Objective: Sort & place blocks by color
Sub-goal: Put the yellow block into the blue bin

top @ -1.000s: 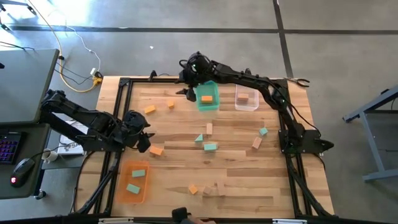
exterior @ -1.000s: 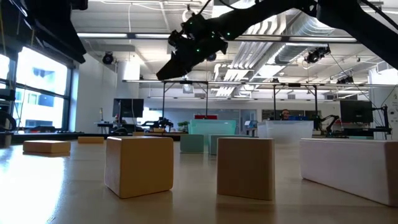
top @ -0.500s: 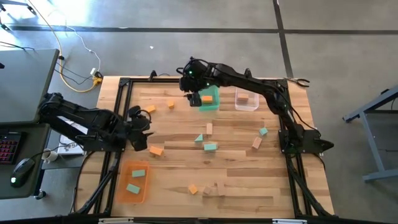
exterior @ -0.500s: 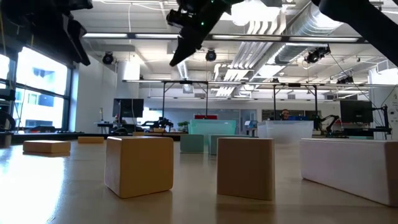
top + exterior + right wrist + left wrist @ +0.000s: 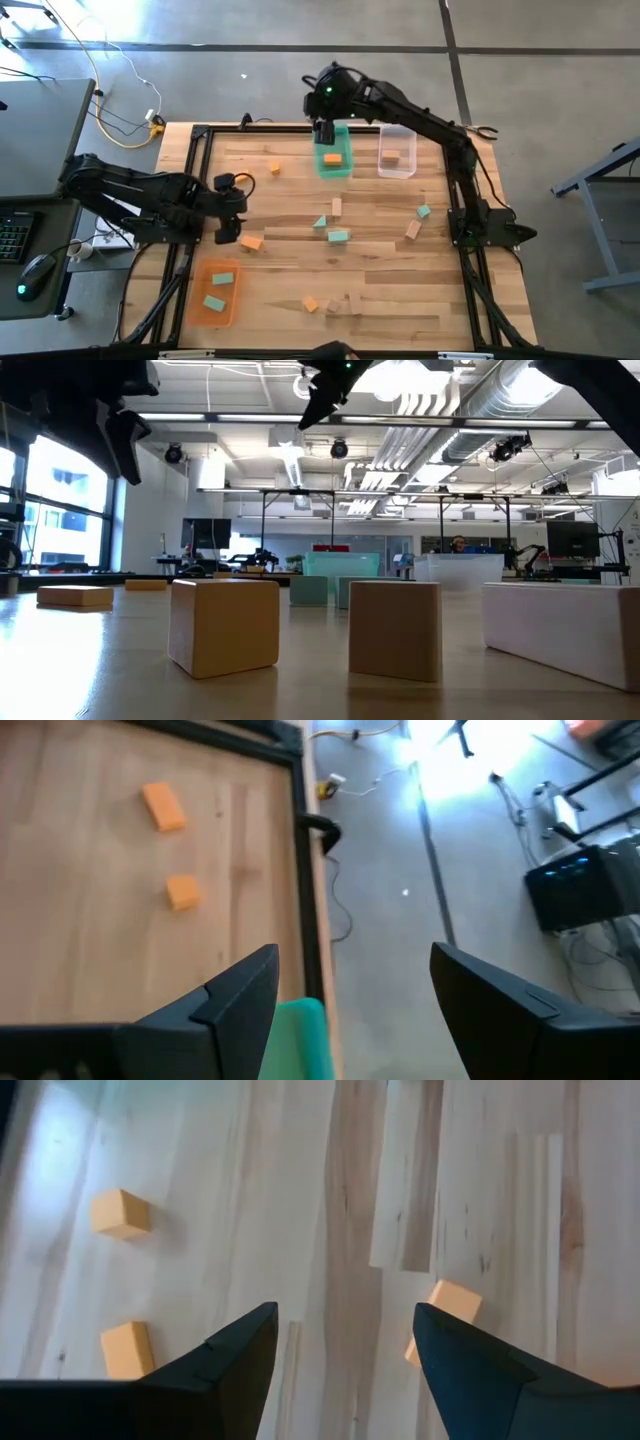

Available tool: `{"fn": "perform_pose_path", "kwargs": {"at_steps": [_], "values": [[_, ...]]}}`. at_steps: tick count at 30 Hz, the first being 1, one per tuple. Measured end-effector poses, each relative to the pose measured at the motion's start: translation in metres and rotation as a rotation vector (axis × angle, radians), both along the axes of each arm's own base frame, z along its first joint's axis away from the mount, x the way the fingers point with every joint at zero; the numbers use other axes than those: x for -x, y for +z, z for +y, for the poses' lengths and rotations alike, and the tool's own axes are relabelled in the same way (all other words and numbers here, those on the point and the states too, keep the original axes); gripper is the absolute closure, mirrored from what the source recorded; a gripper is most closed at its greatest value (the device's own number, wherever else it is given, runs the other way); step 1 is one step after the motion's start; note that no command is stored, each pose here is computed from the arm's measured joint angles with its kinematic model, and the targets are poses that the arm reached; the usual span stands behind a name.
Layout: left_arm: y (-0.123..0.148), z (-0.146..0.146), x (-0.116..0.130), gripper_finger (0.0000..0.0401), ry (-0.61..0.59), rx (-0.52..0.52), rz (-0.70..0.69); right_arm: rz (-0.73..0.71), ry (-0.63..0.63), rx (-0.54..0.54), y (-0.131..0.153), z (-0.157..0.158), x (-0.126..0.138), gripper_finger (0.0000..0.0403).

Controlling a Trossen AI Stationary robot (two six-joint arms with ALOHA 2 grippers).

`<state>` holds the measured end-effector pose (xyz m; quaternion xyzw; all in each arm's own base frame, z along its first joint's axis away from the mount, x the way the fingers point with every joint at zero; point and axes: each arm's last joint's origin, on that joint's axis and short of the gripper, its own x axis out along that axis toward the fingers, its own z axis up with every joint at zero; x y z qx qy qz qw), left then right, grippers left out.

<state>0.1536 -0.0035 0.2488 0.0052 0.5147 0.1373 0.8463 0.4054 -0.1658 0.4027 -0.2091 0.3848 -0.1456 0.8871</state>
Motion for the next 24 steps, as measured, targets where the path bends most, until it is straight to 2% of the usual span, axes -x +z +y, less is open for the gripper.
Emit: {"fn": "perform_pose_path", "kwargs": {"at_steps": [7,16,24], "values": [[-0.011,0.004,-0.011,0.0157,0.004,-0.007,0.085,-0.055,-0.021,0.022,0.021,-0.002,0.017,0.0153],[-0.032,0.004,-0.029,0.0152,-0.077,0.126,0.216,-0.082,-0.048,0.035,0.029,-0.011,0.026,0.0153],[-0.051,0.003,-0.047,0.0153,-0.088,0.166,0.269,-0.078,-0.066,0.032,0.029,-0.019,0.03,0.0153]]}}
